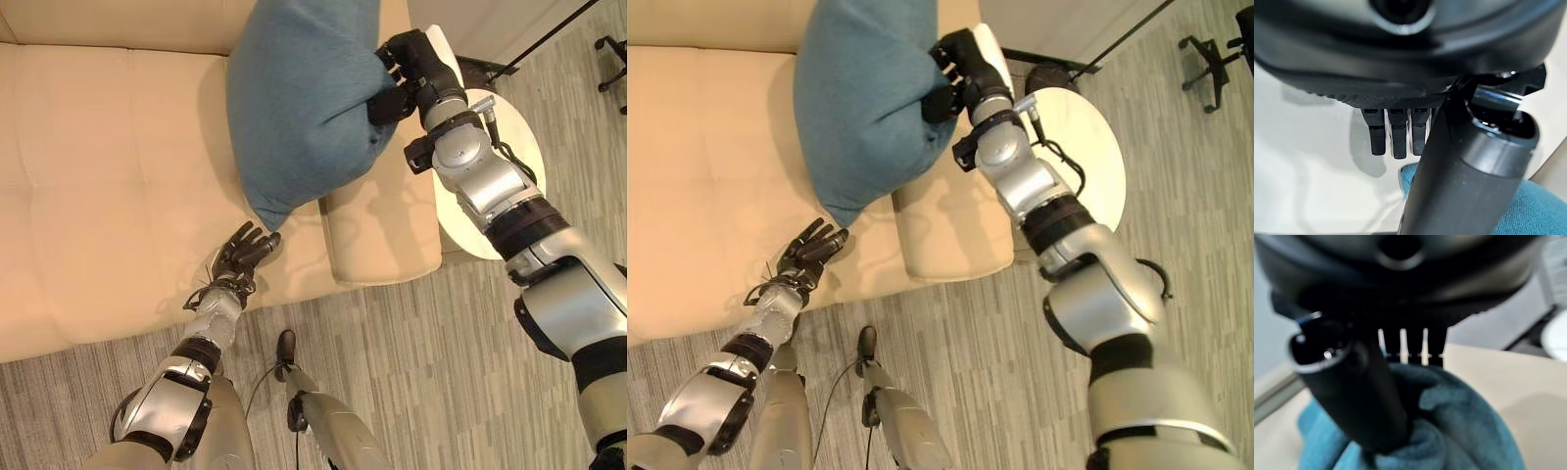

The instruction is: Pick up all the scattered cushions and arrange them neatly on the sofa.

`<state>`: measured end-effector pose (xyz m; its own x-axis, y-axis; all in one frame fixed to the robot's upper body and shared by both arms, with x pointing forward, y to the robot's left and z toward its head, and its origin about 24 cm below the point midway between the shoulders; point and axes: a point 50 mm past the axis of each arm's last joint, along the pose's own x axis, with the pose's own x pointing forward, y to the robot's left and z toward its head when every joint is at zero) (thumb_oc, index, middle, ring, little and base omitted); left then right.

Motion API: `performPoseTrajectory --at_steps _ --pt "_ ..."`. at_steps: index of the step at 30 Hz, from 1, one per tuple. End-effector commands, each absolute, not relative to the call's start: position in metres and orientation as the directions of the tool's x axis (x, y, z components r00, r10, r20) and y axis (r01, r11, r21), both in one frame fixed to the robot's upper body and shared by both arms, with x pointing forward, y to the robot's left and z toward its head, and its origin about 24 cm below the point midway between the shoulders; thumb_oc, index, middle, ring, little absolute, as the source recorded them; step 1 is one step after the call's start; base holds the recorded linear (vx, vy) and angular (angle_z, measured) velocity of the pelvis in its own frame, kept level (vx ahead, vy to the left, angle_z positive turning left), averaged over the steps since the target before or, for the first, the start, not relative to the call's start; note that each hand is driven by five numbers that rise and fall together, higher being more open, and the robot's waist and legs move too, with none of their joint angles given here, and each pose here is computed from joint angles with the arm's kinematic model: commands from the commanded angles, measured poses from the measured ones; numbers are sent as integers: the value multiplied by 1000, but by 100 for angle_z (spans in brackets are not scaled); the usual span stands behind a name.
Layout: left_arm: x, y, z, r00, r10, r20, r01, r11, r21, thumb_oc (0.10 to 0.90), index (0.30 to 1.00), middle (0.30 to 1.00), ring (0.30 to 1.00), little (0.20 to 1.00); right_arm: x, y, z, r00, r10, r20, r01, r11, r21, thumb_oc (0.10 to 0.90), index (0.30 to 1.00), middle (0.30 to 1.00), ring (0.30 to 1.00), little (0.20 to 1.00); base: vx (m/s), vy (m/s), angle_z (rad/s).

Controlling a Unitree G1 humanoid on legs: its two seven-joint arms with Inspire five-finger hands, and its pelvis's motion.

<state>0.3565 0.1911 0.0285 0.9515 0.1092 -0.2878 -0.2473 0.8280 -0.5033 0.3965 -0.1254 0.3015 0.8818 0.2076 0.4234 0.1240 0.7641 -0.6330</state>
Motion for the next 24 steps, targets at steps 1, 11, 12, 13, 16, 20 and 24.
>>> performPoseTrajectory --at_steps 1,11,12,13,16,20,24 --pt "345 210 20 940 168 -296 -297 830 -472 800 900 900 900 900 375 -136 339 757 232 611 232 779 -583 400 300 300 300 300 39 15 0" --pt "304 230 -31 855 246 -456 -442 806 -393 800 900 900 900 900 346 -151 365 647 264 715 346 734 -585 400 300 300 300 300 16 13 0" --pt "295 237 -39 829 274 -488 -482 792 -374 800 900 900 900 900 340 -153 374 622 270 735 368 728 -579 400 300 300 300 300 0 0 0" --pt "291 239 -43 816 283 -503 -500 782 -373 800 900 900 900 900 337 -153 378 609 278 743 371 728 -577 400 300 300 300 300 0 0 0" --pt "280 248 -52 780 317 -540 -556 746 -367 800 900 900 900 900 327 -150 388 566 307 765 384 723 -574 400 300 300 300 300 2 -7 -1" --pt "283 257 -43 785 361 -504 -602 637 -482 800 900 900 900 900 315 -146 401 515 334 789 398 722 -566 400 300 300 300 300 -3 -16 -1" --pt "282 258 -41 782 375 -498 -620 543 -566 800 900 900 900 900 308 -139 402 484 351 802 376 744 -553 400 300 300 300 300 2 -29 -8"
